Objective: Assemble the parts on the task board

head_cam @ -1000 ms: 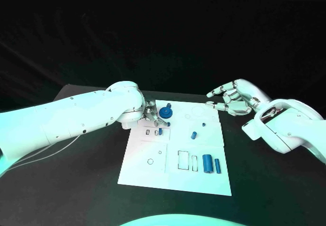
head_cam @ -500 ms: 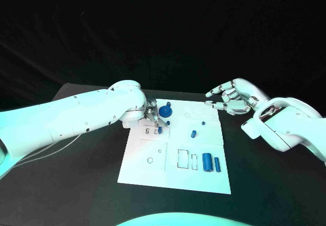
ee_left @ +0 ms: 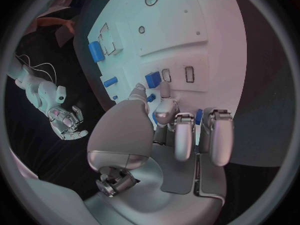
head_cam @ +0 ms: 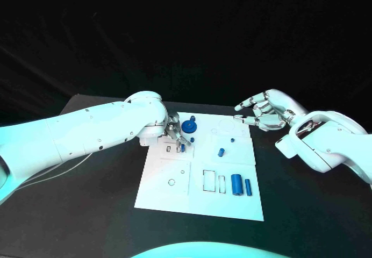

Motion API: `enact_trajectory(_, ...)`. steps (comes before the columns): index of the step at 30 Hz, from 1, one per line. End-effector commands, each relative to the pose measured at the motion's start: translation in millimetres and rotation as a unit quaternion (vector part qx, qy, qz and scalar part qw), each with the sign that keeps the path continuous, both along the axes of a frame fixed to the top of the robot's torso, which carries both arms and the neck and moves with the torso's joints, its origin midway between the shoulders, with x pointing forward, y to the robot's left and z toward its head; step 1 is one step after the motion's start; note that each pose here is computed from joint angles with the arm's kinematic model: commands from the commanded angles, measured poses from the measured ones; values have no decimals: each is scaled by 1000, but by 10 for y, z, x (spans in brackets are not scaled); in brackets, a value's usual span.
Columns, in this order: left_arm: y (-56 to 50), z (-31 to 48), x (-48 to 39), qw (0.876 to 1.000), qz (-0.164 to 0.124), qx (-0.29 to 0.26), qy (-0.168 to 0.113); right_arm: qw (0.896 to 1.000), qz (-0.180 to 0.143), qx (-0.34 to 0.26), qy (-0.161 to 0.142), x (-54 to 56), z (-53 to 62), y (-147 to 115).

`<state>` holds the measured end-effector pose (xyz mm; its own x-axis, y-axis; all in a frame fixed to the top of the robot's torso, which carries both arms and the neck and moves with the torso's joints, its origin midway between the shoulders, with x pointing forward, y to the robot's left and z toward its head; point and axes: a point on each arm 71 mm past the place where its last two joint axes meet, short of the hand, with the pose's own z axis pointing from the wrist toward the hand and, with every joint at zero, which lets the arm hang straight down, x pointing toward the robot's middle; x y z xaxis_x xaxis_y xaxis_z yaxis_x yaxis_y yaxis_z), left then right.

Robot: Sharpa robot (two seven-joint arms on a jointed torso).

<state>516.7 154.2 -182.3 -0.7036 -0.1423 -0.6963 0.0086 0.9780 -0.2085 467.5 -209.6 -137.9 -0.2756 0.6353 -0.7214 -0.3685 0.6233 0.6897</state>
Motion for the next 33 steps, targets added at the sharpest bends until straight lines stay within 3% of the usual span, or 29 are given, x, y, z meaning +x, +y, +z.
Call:
enact_trajectory(1,-18,-10,-20,1000,-1,7,13,1000,7,-3,3,-4,-11,13)
enact_trajectory(33,-40,-31,-34,1000,-9,9,27,1000,8,-6,7,1,-29,25)
